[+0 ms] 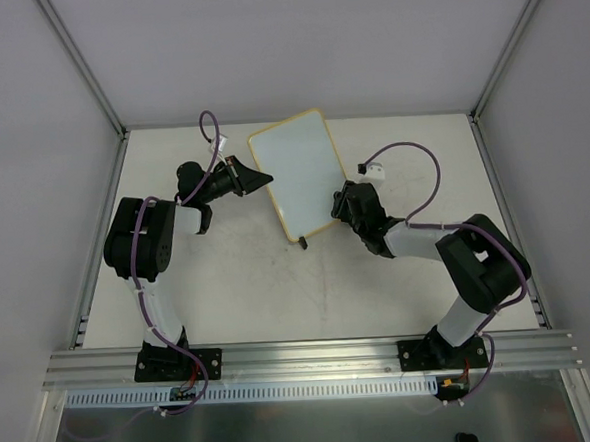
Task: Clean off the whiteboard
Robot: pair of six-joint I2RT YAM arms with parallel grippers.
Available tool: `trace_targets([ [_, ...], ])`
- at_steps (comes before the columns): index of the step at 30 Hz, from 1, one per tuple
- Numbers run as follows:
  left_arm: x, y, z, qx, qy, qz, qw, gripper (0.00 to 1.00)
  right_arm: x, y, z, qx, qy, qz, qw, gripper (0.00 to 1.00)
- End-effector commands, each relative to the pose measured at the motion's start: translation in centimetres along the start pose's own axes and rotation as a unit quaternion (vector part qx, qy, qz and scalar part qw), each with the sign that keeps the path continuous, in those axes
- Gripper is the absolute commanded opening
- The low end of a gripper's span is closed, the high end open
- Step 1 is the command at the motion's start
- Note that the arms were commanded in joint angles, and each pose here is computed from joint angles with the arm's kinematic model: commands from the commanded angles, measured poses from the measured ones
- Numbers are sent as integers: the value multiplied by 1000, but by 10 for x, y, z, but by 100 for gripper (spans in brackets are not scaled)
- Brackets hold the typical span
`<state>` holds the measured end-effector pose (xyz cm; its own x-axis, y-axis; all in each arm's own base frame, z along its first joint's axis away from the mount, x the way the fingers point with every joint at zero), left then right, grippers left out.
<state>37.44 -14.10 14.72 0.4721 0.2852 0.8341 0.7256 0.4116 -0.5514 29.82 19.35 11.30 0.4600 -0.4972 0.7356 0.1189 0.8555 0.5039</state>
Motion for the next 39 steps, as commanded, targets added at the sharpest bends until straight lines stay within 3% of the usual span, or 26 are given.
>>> trace_targets([
  [1, 0, -10, 1, -42, 12, -67, 997, 0, -13, -56, -1, -137, 20, 42, 990, 0],
  [8, 0, -10, 1, -42, 13, -65, 997, 0, -29, -29, 1, -106, 22, 82, 991, 0],
  [23, 0, -11, 1, -41, 13, -66, 997, 0, -61, 77, 26, 53, 30, 124, 990, 0],
  [39, 1, -10, 0, -40, 14, -66, 997, 0, -88, 123, 28, 137, 61, 152, 977, 0],
])
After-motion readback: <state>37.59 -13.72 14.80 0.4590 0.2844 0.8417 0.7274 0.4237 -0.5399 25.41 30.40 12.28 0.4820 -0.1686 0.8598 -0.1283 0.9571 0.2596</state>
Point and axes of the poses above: each gripper's point midway between its finger pads, its own z axis back along the fingers, its own y axis along the line the jaws close on, x = y × z, the point moved 10 cm from there along z, back along the fingers, and after that the axes turned 13 degrees about -z, right-handed, at the moved point
